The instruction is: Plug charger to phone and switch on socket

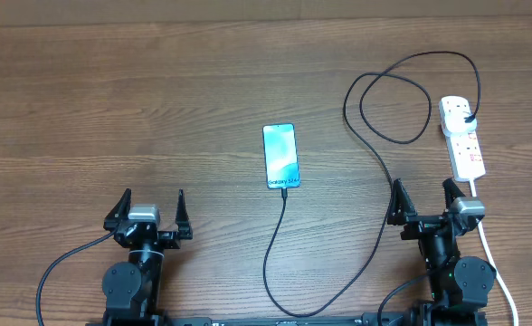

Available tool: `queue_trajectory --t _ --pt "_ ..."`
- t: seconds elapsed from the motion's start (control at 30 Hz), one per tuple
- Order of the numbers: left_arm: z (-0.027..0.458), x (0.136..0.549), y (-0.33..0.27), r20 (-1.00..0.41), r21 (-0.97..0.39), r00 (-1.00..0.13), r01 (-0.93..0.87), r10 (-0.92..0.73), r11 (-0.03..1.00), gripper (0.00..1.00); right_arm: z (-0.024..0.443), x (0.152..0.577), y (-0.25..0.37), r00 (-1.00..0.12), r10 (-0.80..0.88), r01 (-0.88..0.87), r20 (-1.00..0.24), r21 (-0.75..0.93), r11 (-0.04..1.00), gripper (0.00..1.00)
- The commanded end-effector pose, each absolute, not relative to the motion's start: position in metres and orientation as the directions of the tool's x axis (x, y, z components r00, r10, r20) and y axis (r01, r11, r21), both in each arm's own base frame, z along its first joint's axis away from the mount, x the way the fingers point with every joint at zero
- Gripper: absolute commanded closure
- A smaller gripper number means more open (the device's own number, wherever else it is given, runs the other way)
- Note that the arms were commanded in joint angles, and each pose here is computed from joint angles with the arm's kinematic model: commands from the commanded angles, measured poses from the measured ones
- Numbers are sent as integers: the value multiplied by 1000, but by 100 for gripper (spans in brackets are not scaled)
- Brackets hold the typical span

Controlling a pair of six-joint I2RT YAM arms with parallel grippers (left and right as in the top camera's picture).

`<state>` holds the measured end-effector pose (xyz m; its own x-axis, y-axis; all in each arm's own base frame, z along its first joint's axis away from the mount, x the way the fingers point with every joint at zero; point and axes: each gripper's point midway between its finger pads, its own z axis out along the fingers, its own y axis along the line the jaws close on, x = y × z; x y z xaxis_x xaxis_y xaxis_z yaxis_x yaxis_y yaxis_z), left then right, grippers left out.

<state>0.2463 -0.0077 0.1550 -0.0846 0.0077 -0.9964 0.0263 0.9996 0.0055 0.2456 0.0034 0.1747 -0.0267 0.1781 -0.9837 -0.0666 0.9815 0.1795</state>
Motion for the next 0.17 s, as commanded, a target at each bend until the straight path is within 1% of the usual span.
queue_trajectory --t 0.0,0.13 --pt "156 246 -8 -997 23 -76 33 26 999 0 173 246 4 -22 173 -67 -985 174 982 0" --pt "156 246 -8 -997 24 -76 33 26 999 0 173 246 4 -22 173 -66 -985 174 982 0"
